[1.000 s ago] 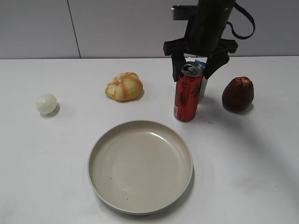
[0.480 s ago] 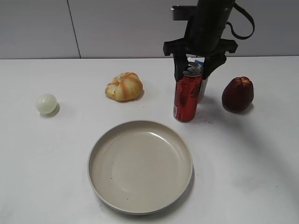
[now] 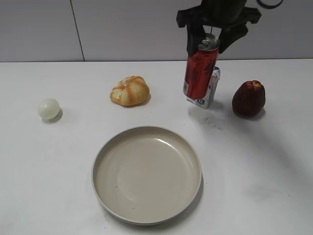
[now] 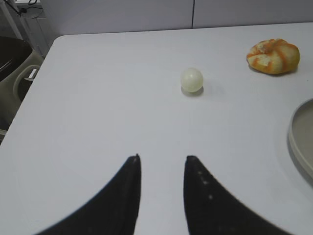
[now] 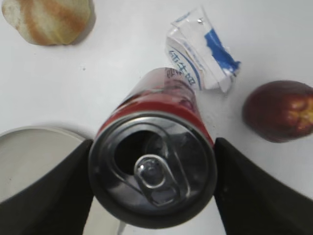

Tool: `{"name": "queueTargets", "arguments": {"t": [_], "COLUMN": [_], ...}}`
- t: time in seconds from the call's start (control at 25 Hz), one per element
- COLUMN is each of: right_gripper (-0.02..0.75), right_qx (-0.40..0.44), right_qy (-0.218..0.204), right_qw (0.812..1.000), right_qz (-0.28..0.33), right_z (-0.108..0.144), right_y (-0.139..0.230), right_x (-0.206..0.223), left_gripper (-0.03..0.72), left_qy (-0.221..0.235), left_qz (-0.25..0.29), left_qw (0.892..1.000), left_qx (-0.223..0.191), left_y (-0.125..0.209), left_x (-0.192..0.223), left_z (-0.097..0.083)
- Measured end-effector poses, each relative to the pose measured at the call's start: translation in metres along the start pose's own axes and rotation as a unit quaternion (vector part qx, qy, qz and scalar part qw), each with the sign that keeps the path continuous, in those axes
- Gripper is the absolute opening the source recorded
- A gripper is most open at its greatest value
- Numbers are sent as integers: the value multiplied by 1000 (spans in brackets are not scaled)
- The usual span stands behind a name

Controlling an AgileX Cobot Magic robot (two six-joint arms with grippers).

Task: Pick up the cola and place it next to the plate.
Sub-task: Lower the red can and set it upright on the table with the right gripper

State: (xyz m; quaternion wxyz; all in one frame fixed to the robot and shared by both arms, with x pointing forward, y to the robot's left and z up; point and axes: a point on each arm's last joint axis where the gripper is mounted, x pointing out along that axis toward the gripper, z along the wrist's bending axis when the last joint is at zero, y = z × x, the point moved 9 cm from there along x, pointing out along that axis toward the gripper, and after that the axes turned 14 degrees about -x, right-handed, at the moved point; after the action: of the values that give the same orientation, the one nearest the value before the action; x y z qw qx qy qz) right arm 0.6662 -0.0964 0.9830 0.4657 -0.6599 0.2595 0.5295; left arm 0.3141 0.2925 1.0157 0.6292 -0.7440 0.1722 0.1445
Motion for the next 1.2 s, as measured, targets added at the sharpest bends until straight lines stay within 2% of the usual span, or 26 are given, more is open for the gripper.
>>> {"name": "queueTargets", "arguments": {"t": [0.08,0.24,0.44,0.6,0.84,1.08,1.2], "right_gripper": [545,545,545,543,543,543,543], "right_qx": [-6,-5,7,20,30,24,14], "right_qy": [11,9,1,-12,-55,-52,-55], "right_qw": [1000,1000,998,996,997,998,998], "right_qz": [-7,13,69,84,53,6,13], "right_z": [-3,-1,4,10,26,25,26], "right_y": [11,55,130,169,171,155,155], "right_x": [-21,-46,-52,-48,-33,-30,-23], "left_gripper": [237,237,237,237,237,237,237], "left_qy": [0,0,0,0,0,0,0], "left_qz": [0,0,0,0,0,0,0], "left_qw": [1000,1000,1000,1000,1000,1000,1000], "left_qx": [0,0,0,0,0,0,0], "left_y": [0,0,0,0,0,0,0], "left_x": [0,0,0,0,0,0,0], "left_z": [0,0,0,0,0,0,0]}}
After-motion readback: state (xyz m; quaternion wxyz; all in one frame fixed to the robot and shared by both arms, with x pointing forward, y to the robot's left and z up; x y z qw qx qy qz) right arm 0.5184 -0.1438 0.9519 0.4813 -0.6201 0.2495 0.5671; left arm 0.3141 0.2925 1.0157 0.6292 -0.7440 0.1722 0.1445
